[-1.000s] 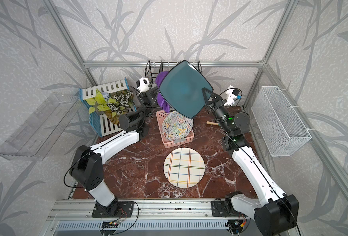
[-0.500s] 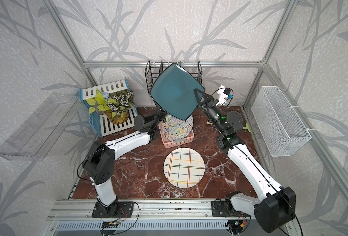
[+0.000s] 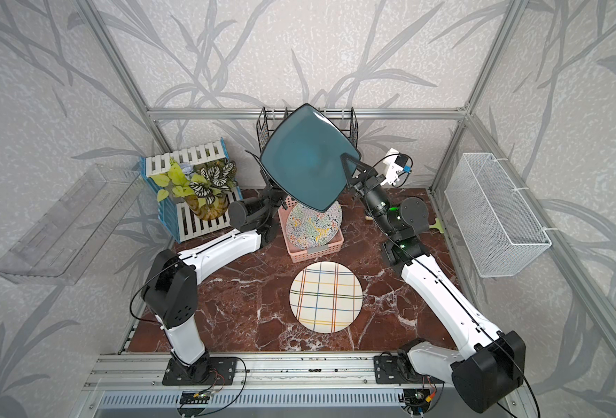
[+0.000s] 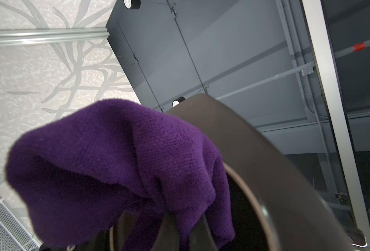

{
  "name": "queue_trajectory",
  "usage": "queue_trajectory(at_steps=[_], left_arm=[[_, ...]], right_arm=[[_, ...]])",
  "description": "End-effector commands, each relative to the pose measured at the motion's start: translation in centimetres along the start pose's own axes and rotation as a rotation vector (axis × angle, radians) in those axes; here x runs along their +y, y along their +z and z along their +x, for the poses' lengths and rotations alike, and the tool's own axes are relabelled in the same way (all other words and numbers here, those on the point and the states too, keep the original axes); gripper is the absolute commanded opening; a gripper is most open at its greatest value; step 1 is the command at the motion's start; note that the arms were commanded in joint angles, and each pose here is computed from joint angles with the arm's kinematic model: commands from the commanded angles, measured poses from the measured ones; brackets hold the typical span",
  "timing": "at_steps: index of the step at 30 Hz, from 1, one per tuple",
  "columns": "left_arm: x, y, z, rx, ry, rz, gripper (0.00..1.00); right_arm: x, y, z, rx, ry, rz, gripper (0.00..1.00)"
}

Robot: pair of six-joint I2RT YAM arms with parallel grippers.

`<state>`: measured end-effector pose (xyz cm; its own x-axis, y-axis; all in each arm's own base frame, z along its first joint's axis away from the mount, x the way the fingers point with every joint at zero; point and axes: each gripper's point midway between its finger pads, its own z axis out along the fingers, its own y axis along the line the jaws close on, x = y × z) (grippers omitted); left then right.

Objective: Wipe the wet plate dry
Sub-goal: Wipe the plate with towel.

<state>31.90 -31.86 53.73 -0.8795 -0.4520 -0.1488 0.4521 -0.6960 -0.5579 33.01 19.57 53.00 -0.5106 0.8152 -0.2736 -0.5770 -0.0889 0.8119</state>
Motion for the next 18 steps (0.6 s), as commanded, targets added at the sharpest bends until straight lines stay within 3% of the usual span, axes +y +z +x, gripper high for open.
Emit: queue_trajectory(at_steps=[1, 4, 7, 12, 15, 18], left_arm=[[-2.9, -0.1, 5.6, 0.134, 0.05, 0.05, 0.0], [-1.8, -2.4, 6.0, 0.108, 0.1, -0.061, 0.0], [0.4, -5.1, 6.1, 0.099, 0.199, -0.253, 0.0], [4.2, -9.8, 4.7, 0.186, 0.672, -0.781, 0.0], [4.7, -10.8, 2.6, 0.211, 0.858, -0.955, 0.0], [5.7, -10.6, 0.9, 0.241, 0.96, -1.053, 0.0]], right_arm=[[0.2, 1.2, -2.4, -0.081, -0.012, 0.007, 0.0], [-0.3, 0.9, -4.5, -0.135, -0.022, 0.043, 0.0], [-1.3, -0.2, -6.4, -0.188, -0.042, 0.095, 0.0], [-3.5, -2.3, -6.9, -0.176, -0.164, 0.276, 0.0], [-4.0, -2.0, -5.4, -0.088, -0.201, 0.285, 0.0], [-3.9, -1.5, -3.9, -0.038, -0.204, 0.246, 0.0]])
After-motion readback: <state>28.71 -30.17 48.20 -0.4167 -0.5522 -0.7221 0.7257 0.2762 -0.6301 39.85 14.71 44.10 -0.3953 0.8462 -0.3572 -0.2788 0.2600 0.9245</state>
